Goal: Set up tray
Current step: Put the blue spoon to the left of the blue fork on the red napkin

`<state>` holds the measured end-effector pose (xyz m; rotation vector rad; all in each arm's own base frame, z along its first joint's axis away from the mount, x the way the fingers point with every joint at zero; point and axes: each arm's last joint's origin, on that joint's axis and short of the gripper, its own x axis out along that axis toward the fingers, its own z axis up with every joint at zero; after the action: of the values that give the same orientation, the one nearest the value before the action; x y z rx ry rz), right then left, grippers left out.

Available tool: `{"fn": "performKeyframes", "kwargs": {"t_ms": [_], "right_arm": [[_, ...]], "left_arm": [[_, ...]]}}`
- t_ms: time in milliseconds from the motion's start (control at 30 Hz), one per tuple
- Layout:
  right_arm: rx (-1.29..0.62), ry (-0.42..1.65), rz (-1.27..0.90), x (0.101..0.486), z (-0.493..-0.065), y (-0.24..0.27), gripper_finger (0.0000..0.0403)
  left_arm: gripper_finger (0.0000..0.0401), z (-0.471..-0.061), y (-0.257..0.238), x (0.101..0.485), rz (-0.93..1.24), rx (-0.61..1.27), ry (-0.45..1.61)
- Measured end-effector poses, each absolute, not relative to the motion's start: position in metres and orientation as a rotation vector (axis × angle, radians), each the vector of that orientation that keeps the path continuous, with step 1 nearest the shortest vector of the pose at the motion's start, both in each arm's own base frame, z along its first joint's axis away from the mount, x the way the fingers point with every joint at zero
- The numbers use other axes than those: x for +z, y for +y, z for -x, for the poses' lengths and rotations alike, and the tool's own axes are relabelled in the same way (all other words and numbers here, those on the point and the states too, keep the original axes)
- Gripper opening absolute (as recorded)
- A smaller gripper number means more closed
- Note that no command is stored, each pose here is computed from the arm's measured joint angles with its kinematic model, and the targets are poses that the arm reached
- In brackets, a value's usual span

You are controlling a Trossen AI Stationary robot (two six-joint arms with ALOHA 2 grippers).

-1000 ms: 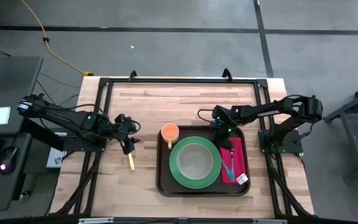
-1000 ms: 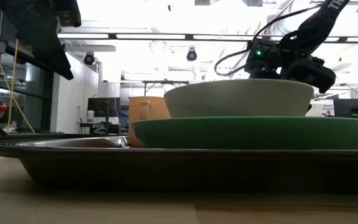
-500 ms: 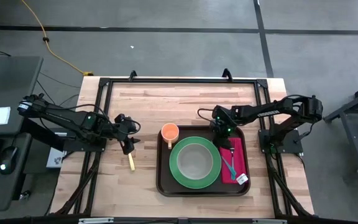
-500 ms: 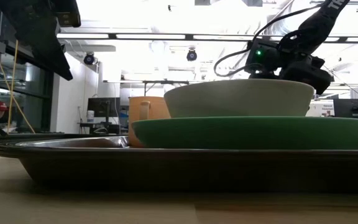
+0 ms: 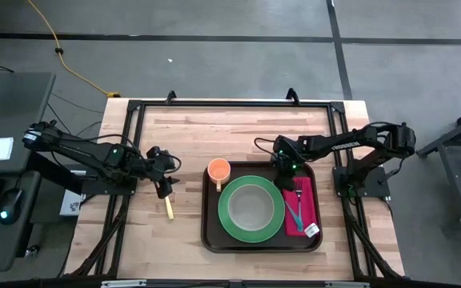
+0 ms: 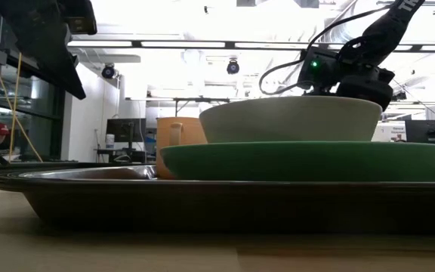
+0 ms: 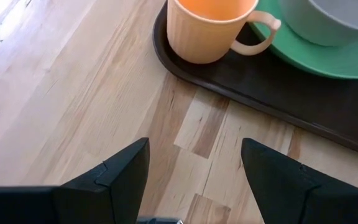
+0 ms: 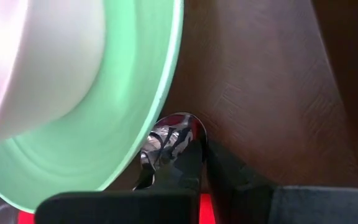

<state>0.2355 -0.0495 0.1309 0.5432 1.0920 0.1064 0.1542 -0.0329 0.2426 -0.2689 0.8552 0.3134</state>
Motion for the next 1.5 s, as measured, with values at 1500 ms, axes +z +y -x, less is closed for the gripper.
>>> {"fn": "performKeyframes", "kwargs": {"t_ms": [1500], "right_arm": [[-0.018,1.04,-0.678,0.151,-0.215,-0.076,0.0088]], "left_arm": [[0.0282,-0.154,-0.033,0.243,0.24,0.295,0.858]]}}
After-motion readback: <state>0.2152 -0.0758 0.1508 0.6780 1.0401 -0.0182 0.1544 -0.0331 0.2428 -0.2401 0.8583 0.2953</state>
